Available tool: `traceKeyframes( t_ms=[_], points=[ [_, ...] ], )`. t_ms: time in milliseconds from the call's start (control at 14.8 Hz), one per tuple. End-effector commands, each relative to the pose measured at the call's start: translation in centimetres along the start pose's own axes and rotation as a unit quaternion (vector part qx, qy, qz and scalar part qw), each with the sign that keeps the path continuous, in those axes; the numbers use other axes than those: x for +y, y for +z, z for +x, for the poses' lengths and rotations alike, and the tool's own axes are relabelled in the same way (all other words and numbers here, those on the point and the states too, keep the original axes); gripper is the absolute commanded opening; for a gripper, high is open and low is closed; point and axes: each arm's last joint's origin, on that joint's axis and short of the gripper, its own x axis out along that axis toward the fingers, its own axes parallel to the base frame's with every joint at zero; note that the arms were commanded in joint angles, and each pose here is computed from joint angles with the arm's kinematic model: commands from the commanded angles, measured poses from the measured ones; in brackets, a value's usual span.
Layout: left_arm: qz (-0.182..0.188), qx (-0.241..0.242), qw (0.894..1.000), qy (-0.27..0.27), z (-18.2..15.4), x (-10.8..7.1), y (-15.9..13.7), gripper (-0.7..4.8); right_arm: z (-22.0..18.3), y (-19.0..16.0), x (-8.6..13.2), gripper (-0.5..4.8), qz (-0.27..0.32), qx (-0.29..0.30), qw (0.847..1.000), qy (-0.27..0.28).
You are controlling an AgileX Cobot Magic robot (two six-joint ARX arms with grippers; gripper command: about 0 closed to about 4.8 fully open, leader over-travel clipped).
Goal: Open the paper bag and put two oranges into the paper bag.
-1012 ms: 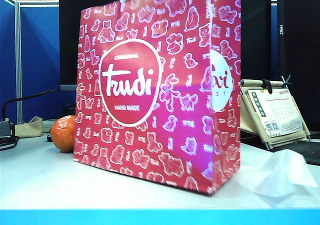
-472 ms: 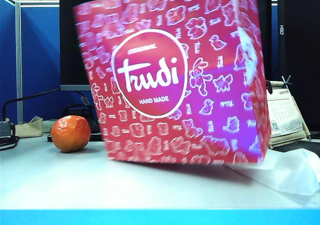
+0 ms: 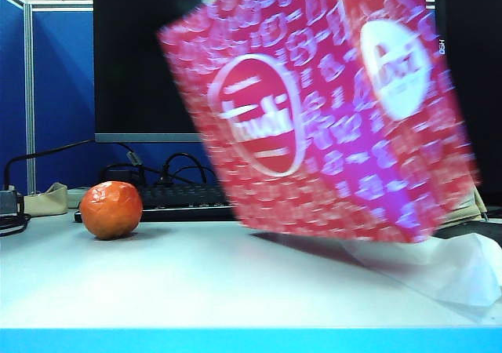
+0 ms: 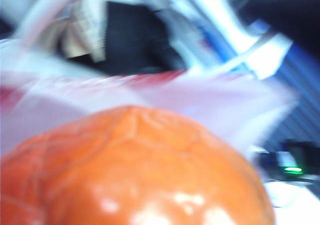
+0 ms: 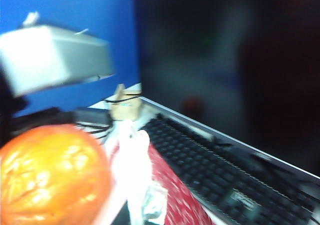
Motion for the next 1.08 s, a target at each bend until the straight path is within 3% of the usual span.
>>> traceKeyframes(
  t_ms=[67, 337, 607, 1079],
  points=[
    [0.013, -0.007, 1.000, 0.020, -0.2, -0.1, 0.1, -0.06, -1.0, 0.8, 0.4, -0.05, 0.012, -0.025, 0.999, 0.022],
    [0.013, -0.020, 1.000, 0.018, -0.2, -0.1, 0.4, -0.06, -1.1, 0.9, 0.6, -0.05, 0.025, -0.029, 0.997, 0.062],
    [0.013, 0.006, 0.996, 0.089, 0.5, 0.8, 0.0, -0.06, -3.3, 2.9, 1.3, -0.05, 0.032, -0.063, 0.993, 0.096],
    [0.013, -0.001, 0.998, 0.067, 0.4, 1.0, 0.2, -0.06, -4.2, 4.0, 1.7, -0.05, 0.036, -0.069, 0.988, 0.131]
  ],
)
